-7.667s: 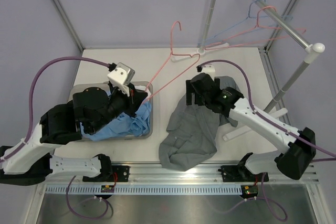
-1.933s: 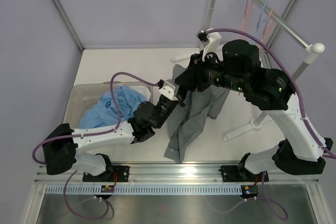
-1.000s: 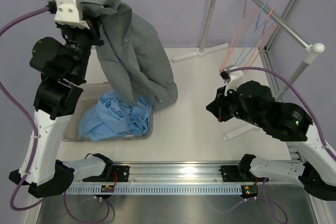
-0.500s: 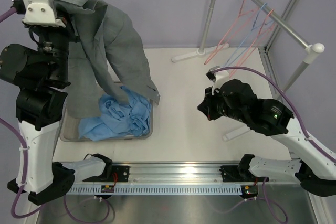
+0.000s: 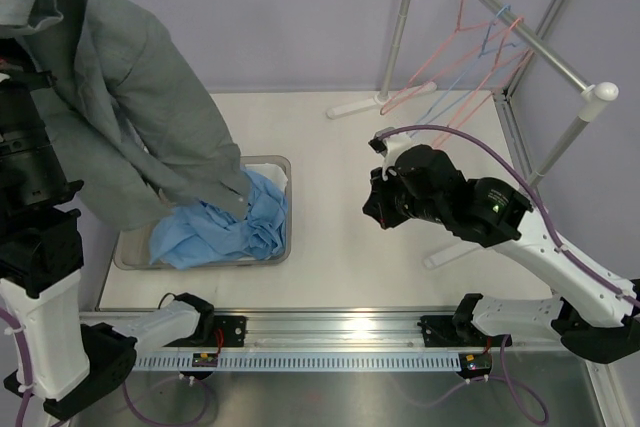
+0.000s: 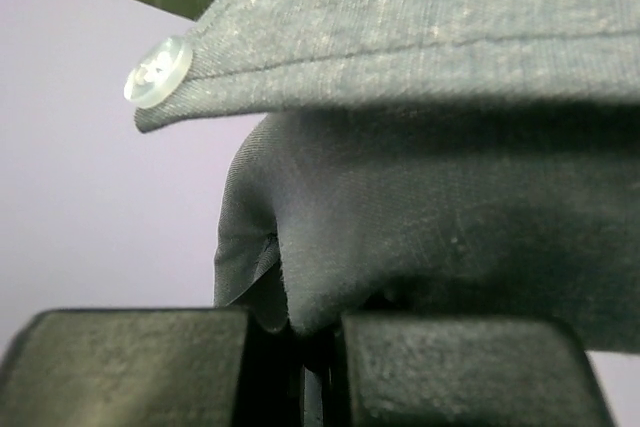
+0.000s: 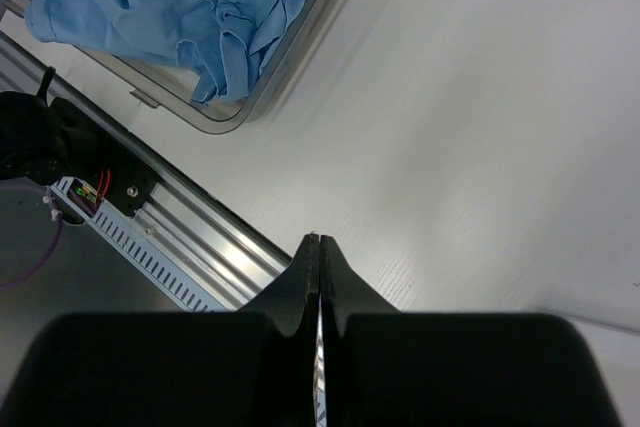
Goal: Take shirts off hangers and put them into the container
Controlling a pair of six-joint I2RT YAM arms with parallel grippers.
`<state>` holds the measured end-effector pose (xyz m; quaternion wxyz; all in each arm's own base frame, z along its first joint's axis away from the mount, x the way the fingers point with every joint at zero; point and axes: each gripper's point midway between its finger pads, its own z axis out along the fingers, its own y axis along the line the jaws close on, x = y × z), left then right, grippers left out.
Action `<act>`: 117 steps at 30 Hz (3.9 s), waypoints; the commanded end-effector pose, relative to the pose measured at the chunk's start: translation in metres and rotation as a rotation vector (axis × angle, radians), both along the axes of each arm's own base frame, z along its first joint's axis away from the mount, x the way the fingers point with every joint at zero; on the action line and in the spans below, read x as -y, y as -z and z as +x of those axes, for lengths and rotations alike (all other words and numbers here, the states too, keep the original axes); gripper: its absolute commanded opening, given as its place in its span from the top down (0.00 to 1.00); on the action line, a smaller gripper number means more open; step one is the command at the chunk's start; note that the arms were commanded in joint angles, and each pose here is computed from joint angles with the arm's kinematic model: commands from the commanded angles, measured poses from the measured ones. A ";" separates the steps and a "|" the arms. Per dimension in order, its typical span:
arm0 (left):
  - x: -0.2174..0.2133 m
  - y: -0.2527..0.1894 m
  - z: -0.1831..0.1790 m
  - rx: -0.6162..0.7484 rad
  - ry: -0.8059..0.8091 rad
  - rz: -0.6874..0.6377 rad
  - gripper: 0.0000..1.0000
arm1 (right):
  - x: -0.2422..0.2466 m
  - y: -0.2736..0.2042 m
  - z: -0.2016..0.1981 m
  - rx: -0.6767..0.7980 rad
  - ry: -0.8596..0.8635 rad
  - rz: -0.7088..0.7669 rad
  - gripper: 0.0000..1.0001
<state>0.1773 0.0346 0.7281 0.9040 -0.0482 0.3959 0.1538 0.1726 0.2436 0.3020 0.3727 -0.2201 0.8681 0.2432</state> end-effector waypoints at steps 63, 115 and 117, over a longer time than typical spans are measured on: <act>0.046 0.364 0.114 -0.808 0.266 -0.490 1.00 | 0.014 -0.032 -0.020 0.078 -0.038 0.156 1.00; -0.058 0.508 -0.004 -0.701 -0.297 -1.164 0.01 | 0.030 -0.058 -0.031 0.116 -0.015 0.252 0.13; -0.059 0.502 -0.013 -0.672 -0.299 -1.155 0.01 | 0.030 -0.053 -0.026 0.112 0.007 0.231 0.00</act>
